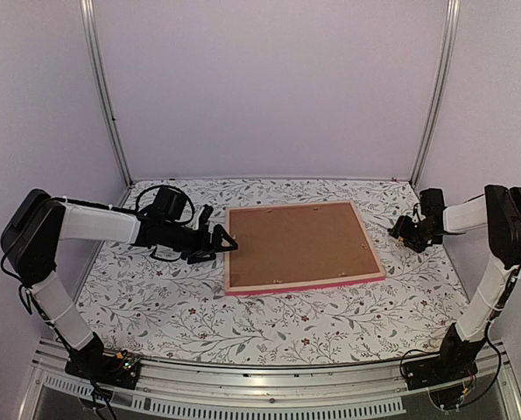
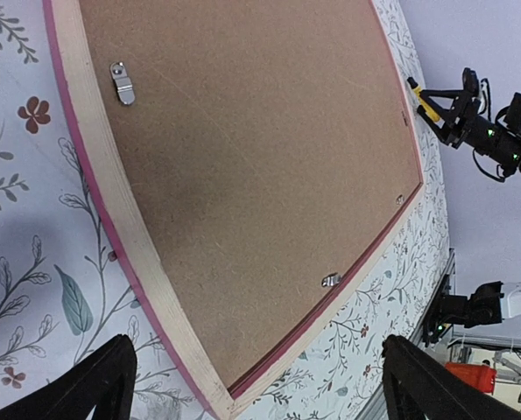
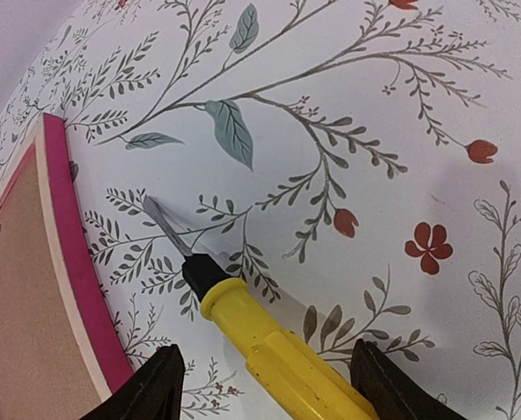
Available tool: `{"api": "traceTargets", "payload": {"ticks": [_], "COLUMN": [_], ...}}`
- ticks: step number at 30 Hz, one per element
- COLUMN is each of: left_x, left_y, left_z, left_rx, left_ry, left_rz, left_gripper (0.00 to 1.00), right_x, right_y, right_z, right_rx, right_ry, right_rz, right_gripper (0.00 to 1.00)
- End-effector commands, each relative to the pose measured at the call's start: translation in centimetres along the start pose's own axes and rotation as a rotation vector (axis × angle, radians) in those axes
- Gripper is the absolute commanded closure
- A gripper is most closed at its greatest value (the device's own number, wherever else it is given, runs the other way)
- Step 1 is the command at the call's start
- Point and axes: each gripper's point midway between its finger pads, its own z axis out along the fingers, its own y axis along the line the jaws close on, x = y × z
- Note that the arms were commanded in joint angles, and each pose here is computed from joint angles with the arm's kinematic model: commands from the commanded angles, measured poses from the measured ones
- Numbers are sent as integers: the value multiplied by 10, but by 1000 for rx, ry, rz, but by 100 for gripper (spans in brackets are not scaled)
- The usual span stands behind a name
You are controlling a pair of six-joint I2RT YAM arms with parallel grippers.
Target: Take the photo out of the frame
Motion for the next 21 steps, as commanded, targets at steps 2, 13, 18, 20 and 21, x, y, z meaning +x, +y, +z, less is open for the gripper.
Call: {"api": "traceTargets", "payload": {"ticks": [2,13,18,20,21], "left_x": [-9,-9,-9,-9,-8], "left_y": [-1,-1,-1,-1,-1], "left_z": [1,2,2,3,2], "left_rx": [14,13,11,12,12], "left_ry": [-16,-13,-12,-12,-11], "left_rz": [12,12,12,12,12], "left_gripper": [1,1,1,1,1], "right_x": [-9,-5,-1,-1,-1], "right_y": [6,6,6,4,3], "right_z": [-10,-14,-16,-16,-16], "right_rx": [25,147,196,206,211], "right_ry": [-26,-33,-32,-30,-29], "right_rz": [-34,-115,-157,-158,-161], "right_gripper": [28,15,14,13,13]}}
